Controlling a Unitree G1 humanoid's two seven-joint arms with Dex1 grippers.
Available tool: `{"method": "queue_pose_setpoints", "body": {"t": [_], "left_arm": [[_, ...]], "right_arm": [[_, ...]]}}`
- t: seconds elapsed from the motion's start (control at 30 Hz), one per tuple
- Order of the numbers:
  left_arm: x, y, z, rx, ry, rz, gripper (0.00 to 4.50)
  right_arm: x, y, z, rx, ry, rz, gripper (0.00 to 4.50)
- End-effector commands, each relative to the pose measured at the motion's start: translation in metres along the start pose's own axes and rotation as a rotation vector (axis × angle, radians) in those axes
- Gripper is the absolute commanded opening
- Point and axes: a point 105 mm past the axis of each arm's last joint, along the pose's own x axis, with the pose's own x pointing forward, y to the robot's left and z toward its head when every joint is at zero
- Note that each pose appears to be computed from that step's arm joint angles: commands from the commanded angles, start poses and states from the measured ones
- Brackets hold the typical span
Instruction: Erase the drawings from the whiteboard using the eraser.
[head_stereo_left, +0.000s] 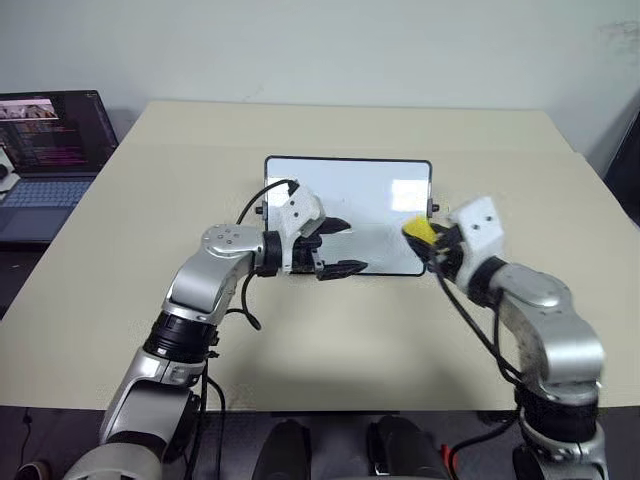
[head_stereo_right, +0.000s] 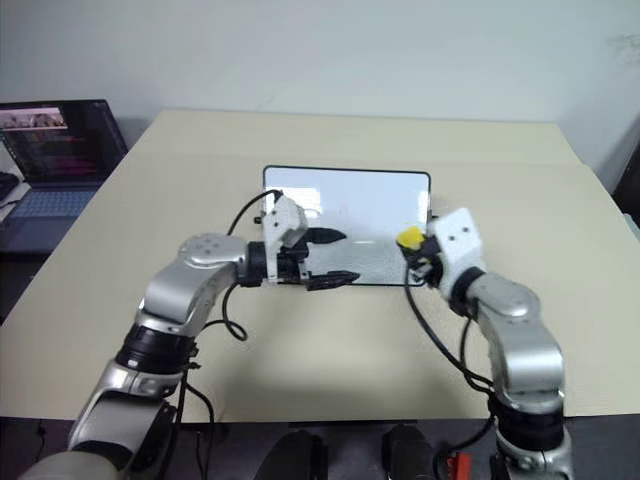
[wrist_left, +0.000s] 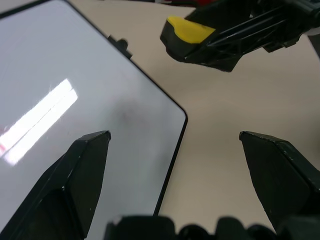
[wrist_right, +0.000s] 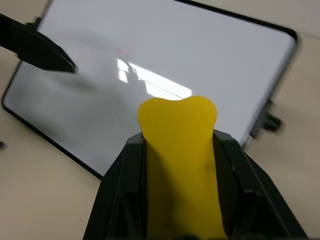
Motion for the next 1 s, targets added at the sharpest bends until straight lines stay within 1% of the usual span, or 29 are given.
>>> {"method": "queue_pose_setpoints", "body": {"t": [0.03,0.13,0.23,0.43,0.6,0.77,0.83,0.9,1.0], "left_arm": [[0.014,-0.007,0.011,0.068,-0.023,-0.06,4.5],[0.027,-0.013,0.011,0.1,-0.021,-0.103,4.5],[0.039,-0.019,0.011,0.127,-0.018,-0.142,4.5],[0.053,-0.019,0.009,0.17,-0.003,-0.149,4.5],[0.062,-0.017,0.014,0.18,-0.018,-0.124,4.5],[0.066,-0.018,0.014,0.18,-0.021,-0.115,4.5],[0.066,-0.017,0.014,0.175,-0.026,-0.1,4.5],[0.066,-0.017,0.013,0.171,-0.028,-0.093,4.5],[0.063,-0.015,0.01,0.168,-0.022,-0.081,4.5]], "right_arm": [[-0.02,-0.015,-0.008,0.12,-0.016,-0.085,1.35],[-0.025,-0.035,-0.035,0.169,0.057,-0.191,1.35],[-0.023,-0.057,-0.051,0.168,0.101,-0.291,1.35],[-0.01,-0.078,-0.062,0.107,0.154,-0.345,1.35],[0.0,-0.081,-0.064,0.074,0.168,-0.324,1.35],[0.004,-0.085,-0.07,0.075,0.187,-0.324,1.35],[0.007,-0.088,-0.07,0.102,0.174,-0.334,2.1],[0.008,-0.091,-0.069,0.106,0.168,-0.341,2.66],[0.009,-0.093,-0.068,0.11,0.163,-0.341,3.73]]}}
